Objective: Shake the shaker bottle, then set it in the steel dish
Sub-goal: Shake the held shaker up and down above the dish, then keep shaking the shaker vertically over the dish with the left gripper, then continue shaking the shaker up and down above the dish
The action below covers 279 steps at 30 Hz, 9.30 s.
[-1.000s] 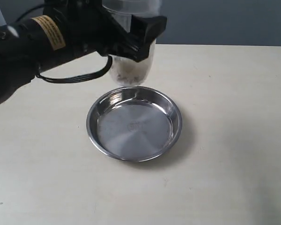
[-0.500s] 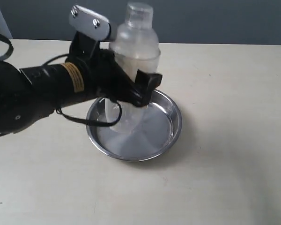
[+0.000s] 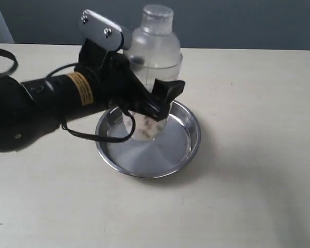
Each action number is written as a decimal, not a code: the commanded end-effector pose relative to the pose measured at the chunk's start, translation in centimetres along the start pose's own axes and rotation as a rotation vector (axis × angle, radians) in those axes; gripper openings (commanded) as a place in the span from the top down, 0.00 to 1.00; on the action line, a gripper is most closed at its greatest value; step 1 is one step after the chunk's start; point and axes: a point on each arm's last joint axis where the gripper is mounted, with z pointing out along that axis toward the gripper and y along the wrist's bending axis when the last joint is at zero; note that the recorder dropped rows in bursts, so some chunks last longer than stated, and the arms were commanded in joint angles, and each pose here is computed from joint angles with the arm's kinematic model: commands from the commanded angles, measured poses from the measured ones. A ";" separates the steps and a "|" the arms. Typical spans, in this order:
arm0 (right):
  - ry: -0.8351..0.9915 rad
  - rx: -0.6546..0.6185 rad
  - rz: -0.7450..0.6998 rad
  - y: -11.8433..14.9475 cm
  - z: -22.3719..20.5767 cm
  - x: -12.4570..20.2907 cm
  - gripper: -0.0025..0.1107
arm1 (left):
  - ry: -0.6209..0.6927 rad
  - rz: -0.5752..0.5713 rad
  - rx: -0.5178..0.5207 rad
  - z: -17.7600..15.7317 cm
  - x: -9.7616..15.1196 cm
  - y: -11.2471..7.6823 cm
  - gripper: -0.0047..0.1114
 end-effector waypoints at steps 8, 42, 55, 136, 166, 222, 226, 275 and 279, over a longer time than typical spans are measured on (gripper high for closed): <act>-0.011 -0.004 -0.007 0.0 0.0 0.0 0.98 | -0.228 0.018 0.004 -2.2 -6.1 -0.6 0.96; -0.011 -0.004 -0.007 0.0 0.0 0.0 0.98 | -0.277 0.009 0.093 -3.0 -6.2 -1.4 0.96; -0.011 -0.004 -0.008 0.0 0.0 0.0 0.98 | -0.240 -0.071 0.122 -1.6 -3.6 -1.3 0.96; -0.011 -0.004 -0.008 0.0 0.0 0.0 0.98 | -0.136 0.000 -0.022 -1.5 -3.1 0.4 0.96; -0.009 -0.004 -0.008 0.0 0.0 0.0 0.98 | 0.110 -0.132 -0.018 -0.7 2.0 -0.8 0.96; -0.009 -0.004 -0.008 0.0 0.0 0.0 0.98 | -0.003 -0.095 -0.005 -0.8 2.0 -0.6 0.96; -0.009 -0.004 -0.008 0.0 0.0 0.0 0.98 | -0.123 -0.115 0.027 -0.8 1.0 -0.8 0.96; -0.009 -0.004 -0.008 0.0 0.0 0.0 0.98 | 0.008 -0.076 -0.020 -0.2 0.1 -0.8 0.96; -0.009 -0.004 -0.008 0.0 0.0 0.0 0.98 | -0.316 -0.043 0.054 -1.4 -4.0 -1.5 0.96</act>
